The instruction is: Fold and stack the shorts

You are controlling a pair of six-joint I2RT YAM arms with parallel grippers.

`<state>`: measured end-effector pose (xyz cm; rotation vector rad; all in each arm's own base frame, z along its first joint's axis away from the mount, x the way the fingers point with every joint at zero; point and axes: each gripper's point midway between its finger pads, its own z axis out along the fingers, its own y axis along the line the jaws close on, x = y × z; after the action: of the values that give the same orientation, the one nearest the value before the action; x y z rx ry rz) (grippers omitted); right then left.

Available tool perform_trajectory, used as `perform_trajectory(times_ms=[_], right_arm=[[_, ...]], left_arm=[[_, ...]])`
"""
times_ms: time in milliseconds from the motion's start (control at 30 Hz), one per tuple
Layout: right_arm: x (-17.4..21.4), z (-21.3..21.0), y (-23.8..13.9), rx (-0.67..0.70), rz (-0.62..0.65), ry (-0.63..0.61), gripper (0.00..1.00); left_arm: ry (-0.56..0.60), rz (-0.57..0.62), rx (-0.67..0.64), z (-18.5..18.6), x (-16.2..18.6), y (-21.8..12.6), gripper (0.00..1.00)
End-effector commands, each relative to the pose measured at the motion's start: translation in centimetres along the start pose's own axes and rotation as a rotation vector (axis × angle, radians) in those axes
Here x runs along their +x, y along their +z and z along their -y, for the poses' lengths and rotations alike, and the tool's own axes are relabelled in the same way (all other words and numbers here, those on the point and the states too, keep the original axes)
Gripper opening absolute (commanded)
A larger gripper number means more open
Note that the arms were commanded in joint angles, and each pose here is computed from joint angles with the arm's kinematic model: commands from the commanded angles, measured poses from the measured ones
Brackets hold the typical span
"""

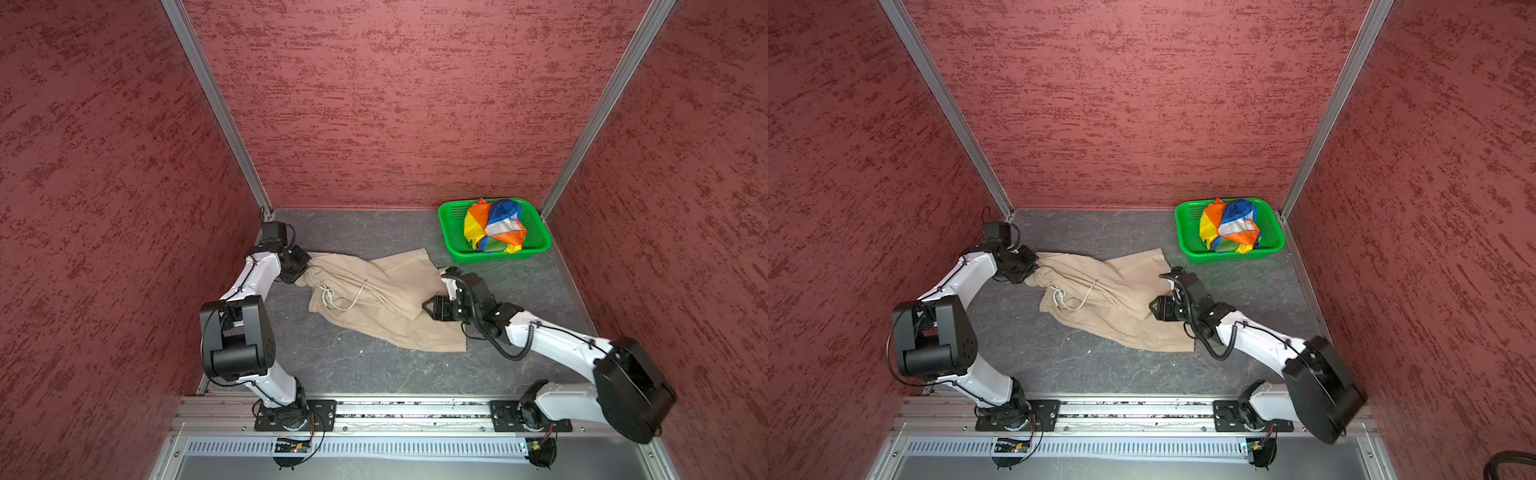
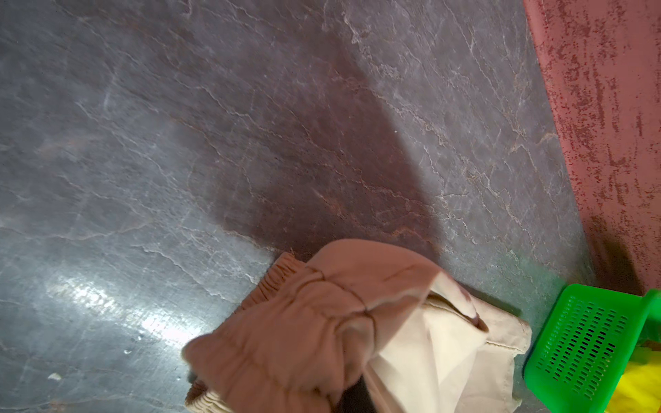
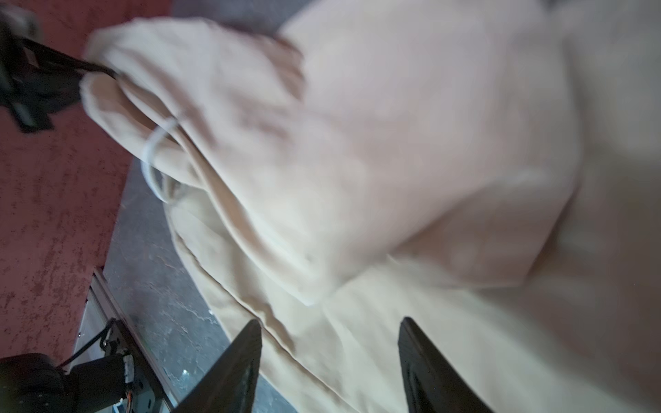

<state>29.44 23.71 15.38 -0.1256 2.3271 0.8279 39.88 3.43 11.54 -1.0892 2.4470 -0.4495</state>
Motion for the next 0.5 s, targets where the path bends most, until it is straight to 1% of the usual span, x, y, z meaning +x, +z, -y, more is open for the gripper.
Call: perform_trajectory(times_ms=[0,33,67,133,167,233,300,333,400,467], right_arm=[[-6.3,1.9,-3.4,0.190,0.127,-0.135,0.56],[-8.1,1.8,-3.4,0.218,0.152,-0.157,0.49],[-9.4,1.7,-2.7,0.235,0.148,-0.193,0.39],[-11.3,1.5,-0.8,0.254,0.113,-0.248,0.19],[-11.7,2.0,1.1,0.272,0.079,-0.250,0.14],[-12.3,2.3,3.9,0.248,0.035,-0.242,0.13],[-12.6,2.9,6.7,0.242,-0.008,-0.220,0.16],[-12.8,3.3,8.0,0.242,-0.029,-0.216,0.19],[-12.7,4.2,10.1,0.256,-0.074,-0.206,0.28],[-12.4,5.2,12.0,0.251,-0.131,-0.191,0.34]], left_arm=[[0.002,0.021,0.014,0.1,-0.2,-0.2,0.00],[0.001,0.020,0.015,0.1,-0.2,-0.1,0.00],[0.002,0.016,0.031,0.2,-0.1,-0.1,0.00],[0.005,0.009,0.109,1.2,-0.1,-0.1,0.05],[0.002,0.007,0.134,1.6,-0.1,-0.3,0.06],[-0.001,0.012,0.144,2.0,-0.4,-0.5,0.13],[0.005,0.009,0.148,2.4,-0.6,-0.9,0.24],[0.011,0.006,0.149,2.6,-0.7,-1.0,0.26],[0.015,0.009,0.142,2.6,-0.8,-1.2,0.30],[0.017,0.012,0.151,2.6,-1.0,-1.4,0.39]])
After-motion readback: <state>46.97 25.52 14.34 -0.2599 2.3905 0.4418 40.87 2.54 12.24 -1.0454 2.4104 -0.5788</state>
